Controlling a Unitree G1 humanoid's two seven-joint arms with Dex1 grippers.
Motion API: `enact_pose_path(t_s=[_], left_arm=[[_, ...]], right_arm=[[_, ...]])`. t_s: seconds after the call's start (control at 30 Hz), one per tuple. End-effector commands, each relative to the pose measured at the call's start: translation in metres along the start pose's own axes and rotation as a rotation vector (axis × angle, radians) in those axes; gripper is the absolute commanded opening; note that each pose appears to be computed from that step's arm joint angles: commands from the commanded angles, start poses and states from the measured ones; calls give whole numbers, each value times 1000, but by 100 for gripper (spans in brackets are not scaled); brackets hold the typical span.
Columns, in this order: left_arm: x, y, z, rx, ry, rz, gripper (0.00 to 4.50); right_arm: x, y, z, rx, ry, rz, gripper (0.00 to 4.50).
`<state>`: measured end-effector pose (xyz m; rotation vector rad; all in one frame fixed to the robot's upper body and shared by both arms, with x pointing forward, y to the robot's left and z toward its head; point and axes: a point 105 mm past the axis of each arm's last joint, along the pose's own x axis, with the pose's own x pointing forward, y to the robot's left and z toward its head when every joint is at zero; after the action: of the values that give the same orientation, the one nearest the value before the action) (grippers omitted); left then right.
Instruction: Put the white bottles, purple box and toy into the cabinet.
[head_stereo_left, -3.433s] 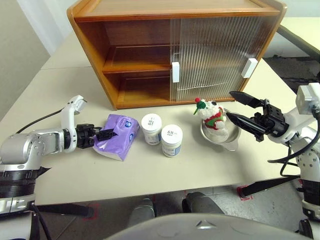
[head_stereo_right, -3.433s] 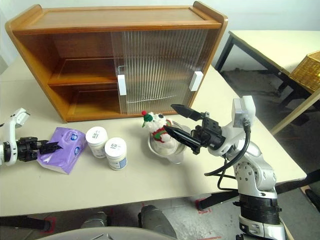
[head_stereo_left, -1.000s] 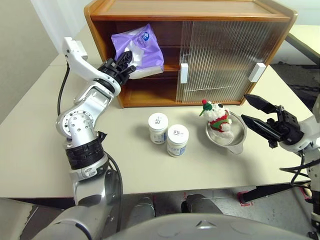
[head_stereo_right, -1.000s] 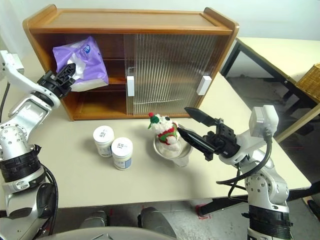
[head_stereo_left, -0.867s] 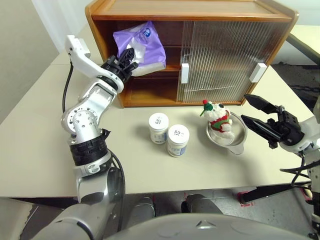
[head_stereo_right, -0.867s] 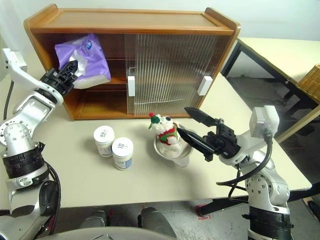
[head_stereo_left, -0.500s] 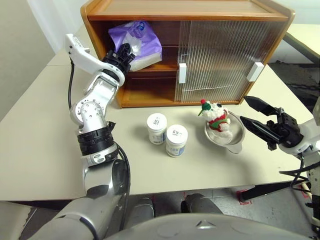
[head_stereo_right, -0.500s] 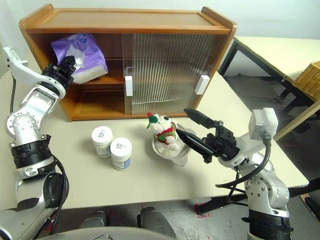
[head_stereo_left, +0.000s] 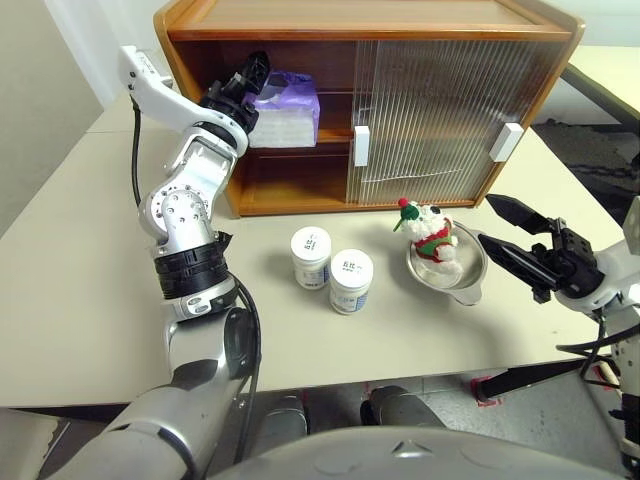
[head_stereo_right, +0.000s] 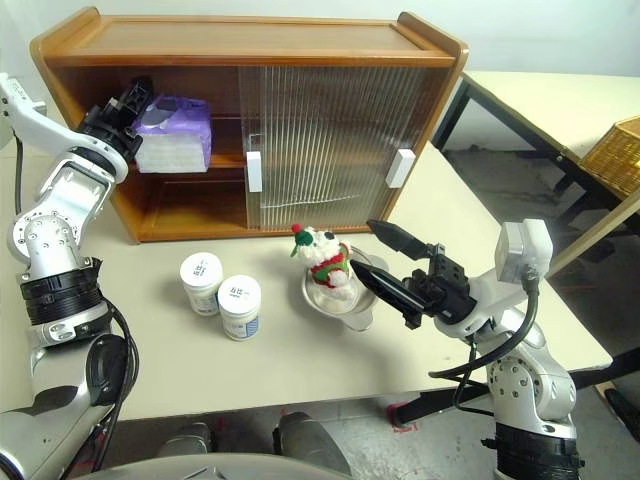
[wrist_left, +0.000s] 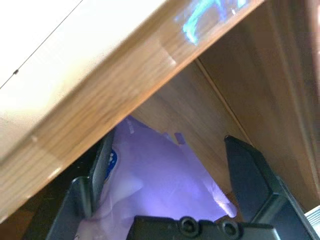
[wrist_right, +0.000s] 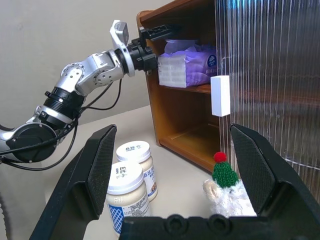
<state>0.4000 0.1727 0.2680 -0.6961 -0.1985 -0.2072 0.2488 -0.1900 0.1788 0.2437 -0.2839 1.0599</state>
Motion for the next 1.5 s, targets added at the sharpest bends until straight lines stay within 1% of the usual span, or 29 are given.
enact_pose_path(t_s=[0.03,0.13,0.3,0.4,0.6,0.77,0.83,0.9,1.0,1.03,1.1,1.17,1.27,1.37,1.5], left_arm=[[-6,-6,1,88,9,-30,447],[-14,-12,5,163,2,-74,447],[-25,-20,2,283,20,-119,447],[-29,-21,6,340,0,-119,447],[-44,-25,10,507,3,-155,447],[-46,-42,25,529,-99,-254,447],[-49,-49,23,539,-102,-299,447],[-53,-53,18,588,-89,-348,447],[-63,-61,7,568,-77,-458,384],[-66,-62,1,575,-59,-495,354],[-71,-63,-6,598,-38,-551,279],[-76,-66,-12,619,-31,-619,215],[-84,-76,-27,723,-36,-764,107],[-84,-73,-33,707,-36,-771,4],[-89,-55,-44,748,18,-730,4]], right_arm=[[1,1,3,-6,6,14,450],[1,-1,3,17,-5,-7,450],[3,-8,9,-2,-3,-2,450],[3,-10,8,-8,10,5,450],[4,-12,7,-3,12,11,450],[8,-14,6,-7,17,27,450],[9,-15,7,-10,17,30,450],[9,-16,7,-10,17,31,450],[8,-16,6,-16,19,27,450],[8,-16,6,-17,19,25,450],[8,-16,6,-18,18,25,450],[8,-15,5,-19,14,20,450],[6,-14,4,-21,7,10,450],[7,-12,4,-31,9,11,450],[5,-12,5,-43,7,2,450]])
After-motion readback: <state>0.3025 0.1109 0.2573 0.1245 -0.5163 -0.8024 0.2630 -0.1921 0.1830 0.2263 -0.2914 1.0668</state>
